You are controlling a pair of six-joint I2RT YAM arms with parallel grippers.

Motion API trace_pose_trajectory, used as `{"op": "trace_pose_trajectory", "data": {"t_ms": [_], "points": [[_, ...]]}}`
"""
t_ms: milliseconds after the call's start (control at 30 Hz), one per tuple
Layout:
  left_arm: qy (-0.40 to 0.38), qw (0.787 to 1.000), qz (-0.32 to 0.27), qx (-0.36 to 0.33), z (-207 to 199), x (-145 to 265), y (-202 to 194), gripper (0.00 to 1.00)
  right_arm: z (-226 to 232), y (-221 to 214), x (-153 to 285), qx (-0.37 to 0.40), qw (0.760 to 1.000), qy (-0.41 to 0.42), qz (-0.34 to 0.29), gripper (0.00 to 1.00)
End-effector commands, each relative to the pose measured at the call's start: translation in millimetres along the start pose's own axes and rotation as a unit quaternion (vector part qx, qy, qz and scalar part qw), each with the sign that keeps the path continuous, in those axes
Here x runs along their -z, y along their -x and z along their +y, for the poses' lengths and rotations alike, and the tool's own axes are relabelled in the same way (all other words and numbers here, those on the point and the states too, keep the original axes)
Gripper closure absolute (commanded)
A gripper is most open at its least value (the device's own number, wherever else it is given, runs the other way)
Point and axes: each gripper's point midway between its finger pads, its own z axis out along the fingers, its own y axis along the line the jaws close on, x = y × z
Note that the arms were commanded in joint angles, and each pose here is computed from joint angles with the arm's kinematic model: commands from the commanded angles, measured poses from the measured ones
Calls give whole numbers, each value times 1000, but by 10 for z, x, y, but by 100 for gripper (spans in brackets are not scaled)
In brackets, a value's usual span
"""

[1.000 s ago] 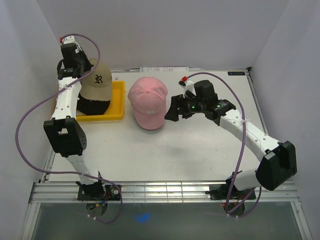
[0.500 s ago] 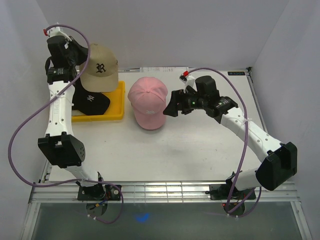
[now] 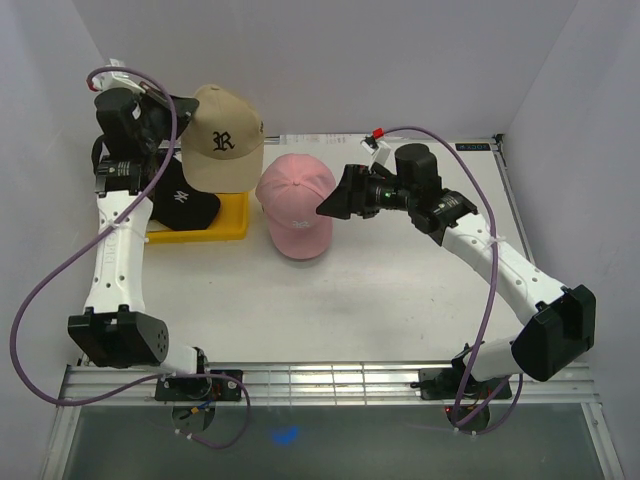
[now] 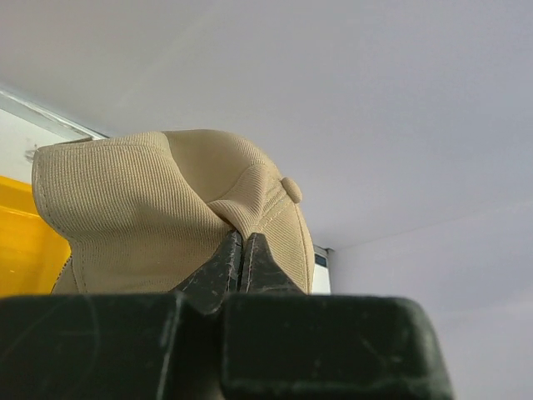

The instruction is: Stack the hats

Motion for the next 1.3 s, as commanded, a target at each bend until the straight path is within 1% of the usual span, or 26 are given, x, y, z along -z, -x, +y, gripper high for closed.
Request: {"op": "trace_pose_trajectory", "data": {"t_ms": [0, 67, 100, 167, 200, 233, 267, 300, 467, 633, 933, 1267], "points": [[-63, 997, -16, 33, -475, 249, 8, 100, 306, 268, 23, -20, 997, 61, -45, 10], [-70, 996, -16, 48, -559, 268, -60, 100, 334, 280, -6, -43, 995, 76, -52, 10], [-75, 996, -4, 53, -616, 272, -188, 100, 355, 297, -17, -48, 994, 85, -58, 10], [-83, 994, -10, 65, -721, 318, -238, 100, 406, 346, -26, -54, 990, 105, -73, 10], [-85, 994, -10, 69, -752, 335, -264, 100, 378, 304, -45, -76, 989, 105, -71, 10], [-83, 994, -7, 72, -739, 334, -320, 100, 379, 304, -50, -82, 988, 109, -73, 10], [-90, 993, -9, 75, -812, 366, -343, 100, 405, 345, -49, -81, 986, 118, -84, 10], [-91, 993, -8, 80, -835, 373, -369, 100, 379, 303, -66, -100, 984, 120, -82, 10], [-105, 991, 0, 89, -998, 413, -522, 100, 364, 323, -69, -128, 977, 133, -107, 10], [-104, 990, 8, 90, -1044, 427, -660, 100, 370, 360, -35, -142, 970, 146, -135, 10], [-119, 988, 35, 90, -1175, 430, -907, 100, 334, 458, -120, -164, 963, 150, -149, 10], [-125, 987, 45, 86, -1215, 451, -999, 100, 263, 462, -238, -193, 956, 163, -150, 8]]}}
